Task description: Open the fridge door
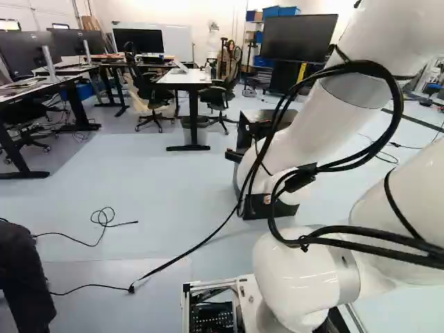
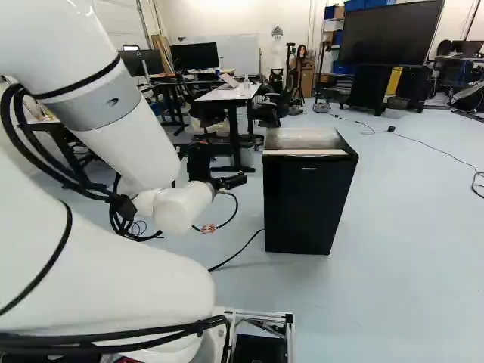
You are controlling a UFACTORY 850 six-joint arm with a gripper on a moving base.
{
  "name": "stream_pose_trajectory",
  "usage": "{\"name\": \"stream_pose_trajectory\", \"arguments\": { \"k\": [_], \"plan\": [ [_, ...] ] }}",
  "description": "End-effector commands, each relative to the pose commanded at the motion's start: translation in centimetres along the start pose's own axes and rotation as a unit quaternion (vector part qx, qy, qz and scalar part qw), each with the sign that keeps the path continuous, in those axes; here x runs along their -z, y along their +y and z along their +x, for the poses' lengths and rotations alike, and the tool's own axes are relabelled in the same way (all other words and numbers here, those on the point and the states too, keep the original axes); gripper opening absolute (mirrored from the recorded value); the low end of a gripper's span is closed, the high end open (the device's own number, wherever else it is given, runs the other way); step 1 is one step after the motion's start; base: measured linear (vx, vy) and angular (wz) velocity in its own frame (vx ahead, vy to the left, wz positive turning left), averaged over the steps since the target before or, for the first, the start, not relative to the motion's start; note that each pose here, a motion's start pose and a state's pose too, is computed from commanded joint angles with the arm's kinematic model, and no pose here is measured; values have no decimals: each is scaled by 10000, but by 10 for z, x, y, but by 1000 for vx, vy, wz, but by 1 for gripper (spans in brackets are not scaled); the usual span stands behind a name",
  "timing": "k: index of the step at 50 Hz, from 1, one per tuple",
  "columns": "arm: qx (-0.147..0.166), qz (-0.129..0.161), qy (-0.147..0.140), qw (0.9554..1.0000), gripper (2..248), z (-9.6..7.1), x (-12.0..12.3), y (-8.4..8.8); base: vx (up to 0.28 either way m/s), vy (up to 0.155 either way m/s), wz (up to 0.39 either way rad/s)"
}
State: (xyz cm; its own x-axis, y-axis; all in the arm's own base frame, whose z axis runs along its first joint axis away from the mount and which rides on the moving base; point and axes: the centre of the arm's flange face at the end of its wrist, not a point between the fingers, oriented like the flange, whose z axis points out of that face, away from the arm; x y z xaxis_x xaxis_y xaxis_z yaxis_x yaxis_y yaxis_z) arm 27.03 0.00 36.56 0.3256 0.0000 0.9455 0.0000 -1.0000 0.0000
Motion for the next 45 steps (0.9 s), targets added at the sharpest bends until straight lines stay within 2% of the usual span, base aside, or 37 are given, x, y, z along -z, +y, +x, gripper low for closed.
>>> {"name": "stream_pose_trajectory", "arguments": {
  "k": [24,45],
  "plan": [
    [0,0,-8,10000,247,2,-3,0,0,0,0],
    [8,27,-62,10000,247,14,-29,-2,0,0,0]
  ]
}}
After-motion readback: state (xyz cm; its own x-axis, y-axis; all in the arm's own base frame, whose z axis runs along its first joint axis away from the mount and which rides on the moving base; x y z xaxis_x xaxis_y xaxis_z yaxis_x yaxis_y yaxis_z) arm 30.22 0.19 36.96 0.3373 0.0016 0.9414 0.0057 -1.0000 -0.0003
